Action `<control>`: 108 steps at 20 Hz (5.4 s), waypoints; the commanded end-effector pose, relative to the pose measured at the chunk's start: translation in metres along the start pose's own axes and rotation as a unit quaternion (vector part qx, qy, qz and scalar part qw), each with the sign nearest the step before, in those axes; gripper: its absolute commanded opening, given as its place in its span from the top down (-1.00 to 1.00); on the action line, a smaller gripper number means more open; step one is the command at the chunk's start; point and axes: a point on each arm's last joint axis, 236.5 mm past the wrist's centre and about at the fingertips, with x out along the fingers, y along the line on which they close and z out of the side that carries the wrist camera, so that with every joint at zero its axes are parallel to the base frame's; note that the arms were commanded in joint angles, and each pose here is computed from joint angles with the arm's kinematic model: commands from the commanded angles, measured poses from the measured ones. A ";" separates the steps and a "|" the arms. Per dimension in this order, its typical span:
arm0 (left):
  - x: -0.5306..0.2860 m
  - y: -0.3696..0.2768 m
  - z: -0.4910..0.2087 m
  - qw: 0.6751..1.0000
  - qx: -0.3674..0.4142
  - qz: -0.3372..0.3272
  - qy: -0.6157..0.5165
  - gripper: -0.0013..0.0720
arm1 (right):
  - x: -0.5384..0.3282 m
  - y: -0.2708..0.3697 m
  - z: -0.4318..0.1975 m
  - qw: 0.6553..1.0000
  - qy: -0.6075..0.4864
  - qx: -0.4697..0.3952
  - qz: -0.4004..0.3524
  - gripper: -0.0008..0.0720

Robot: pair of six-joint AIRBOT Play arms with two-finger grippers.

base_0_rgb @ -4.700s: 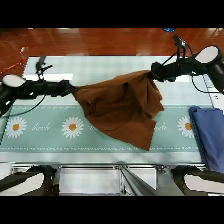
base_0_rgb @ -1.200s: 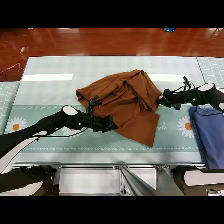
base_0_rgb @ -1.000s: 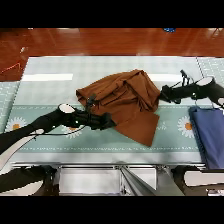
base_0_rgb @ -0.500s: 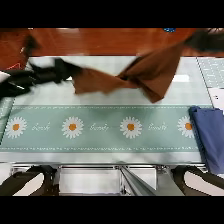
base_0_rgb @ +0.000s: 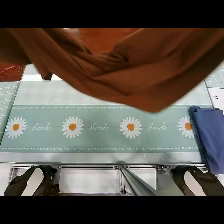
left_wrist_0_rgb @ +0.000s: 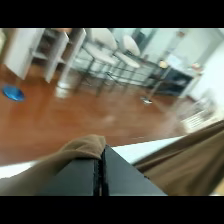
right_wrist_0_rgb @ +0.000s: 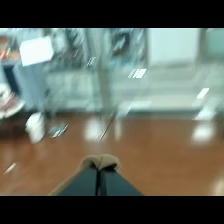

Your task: Fold the shirts.

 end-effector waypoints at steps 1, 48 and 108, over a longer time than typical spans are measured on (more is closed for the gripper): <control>-0.021 -0.039 -0.004 0.995 0.090 0.039 0.005 0.91 | -0.073 0.001 0.018 0.996 -0.033 -0.032 -0.070 0.90; -0.096 0.332 -0.422 0.819 -0.413 0.186 0.353 -0.42 | 0.002 -0.134 -0.505 0.773 0.472 0.407 -0.119 -0.14; 0.040 0.263 -0.233 0.928 -0.350 -0.035 0.125 0.91 | 0.109 -0.017 -0.387 0.861 0.454 0.227 0.040 0.90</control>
